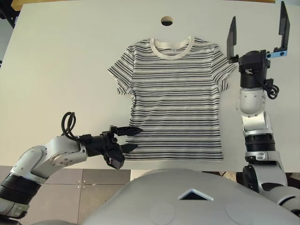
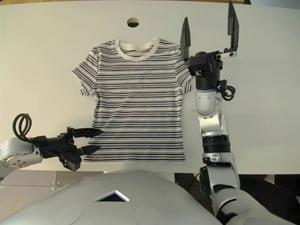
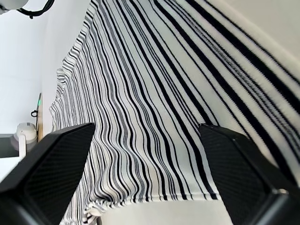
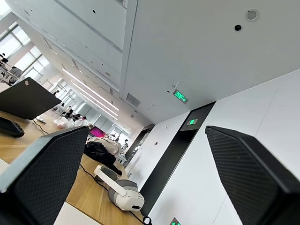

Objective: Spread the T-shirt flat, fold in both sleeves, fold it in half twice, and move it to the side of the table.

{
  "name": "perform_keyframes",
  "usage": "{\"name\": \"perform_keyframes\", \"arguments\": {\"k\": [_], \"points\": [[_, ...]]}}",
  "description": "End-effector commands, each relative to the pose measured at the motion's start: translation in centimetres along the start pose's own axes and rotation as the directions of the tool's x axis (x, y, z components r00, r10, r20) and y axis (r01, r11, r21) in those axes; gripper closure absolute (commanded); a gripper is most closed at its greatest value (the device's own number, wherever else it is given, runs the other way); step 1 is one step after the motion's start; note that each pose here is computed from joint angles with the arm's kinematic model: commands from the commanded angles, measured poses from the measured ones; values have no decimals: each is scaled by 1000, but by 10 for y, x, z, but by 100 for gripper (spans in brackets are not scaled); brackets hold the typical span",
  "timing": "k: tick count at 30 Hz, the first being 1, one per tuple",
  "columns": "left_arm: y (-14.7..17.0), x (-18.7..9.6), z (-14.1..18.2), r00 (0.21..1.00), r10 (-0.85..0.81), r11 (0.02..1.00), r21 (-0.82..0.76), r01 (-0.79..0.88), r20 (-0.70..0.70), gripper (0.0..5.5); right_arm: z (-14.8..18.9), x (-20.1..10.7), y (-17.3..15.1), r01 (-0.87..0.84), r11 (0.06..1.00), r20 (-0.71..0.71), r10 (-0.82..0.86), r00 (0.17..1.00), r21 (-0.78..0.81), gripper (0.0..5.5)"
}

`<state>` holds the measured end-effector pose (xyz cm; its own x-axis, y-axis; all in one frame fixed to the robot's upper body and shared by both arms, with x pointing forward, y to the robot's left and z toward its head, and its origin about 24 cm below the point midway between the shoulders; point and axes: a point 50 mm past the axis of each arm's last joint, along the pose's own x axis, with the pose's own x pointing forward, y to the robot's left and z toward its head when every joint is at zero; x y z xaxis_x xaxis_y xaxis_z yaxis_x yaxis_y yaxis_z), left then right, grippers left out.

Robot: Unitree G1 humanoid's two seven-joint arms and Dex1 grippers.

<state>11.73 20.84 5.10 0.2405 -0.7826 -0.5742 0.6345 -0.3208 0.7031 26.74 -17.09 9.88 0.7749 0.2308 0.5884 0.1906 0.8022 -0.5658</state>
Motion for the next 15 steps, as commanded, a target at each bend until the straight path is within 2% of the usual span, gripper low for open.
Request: {"name": "perform_keyframes", "arguments": {"k": [1, 5, 8, 11, 13, 15], "points": [[7, -11, 1, 995, 63, 998, 1, -63, -72, 135, 0, 6, -3, -18, 1000, 19, 18, 1000, -12, 93], [50, -25, 20, 924, 381, 925, 23, -380, -40, 135, -1, 8, -2, -27, 1000, 26, 27, 999, -10, 93], [79, -40, 19, 804, 591, 807, 42, -590, -66, 135, 0, 9, -4, -16, 1000, 34, 16, 999, -4, 93], [88, -46, -29, 649, 703, 704, 152, -694, -292, 135, 1, 7, 5, -21, 1000, 32, 21, 999, 23, 93], [84, -44, -73, 549, 678, 719, 287, -633, -488, 135, 0, 3, 12, -33, 999, 25, 32, 999, 25, 93], [77, -35, -111, 513, 610, 780, 344, -522, -604, 135, -1, 0, 13, -42, 999, 22, 42, 999, 13, 93]]}}
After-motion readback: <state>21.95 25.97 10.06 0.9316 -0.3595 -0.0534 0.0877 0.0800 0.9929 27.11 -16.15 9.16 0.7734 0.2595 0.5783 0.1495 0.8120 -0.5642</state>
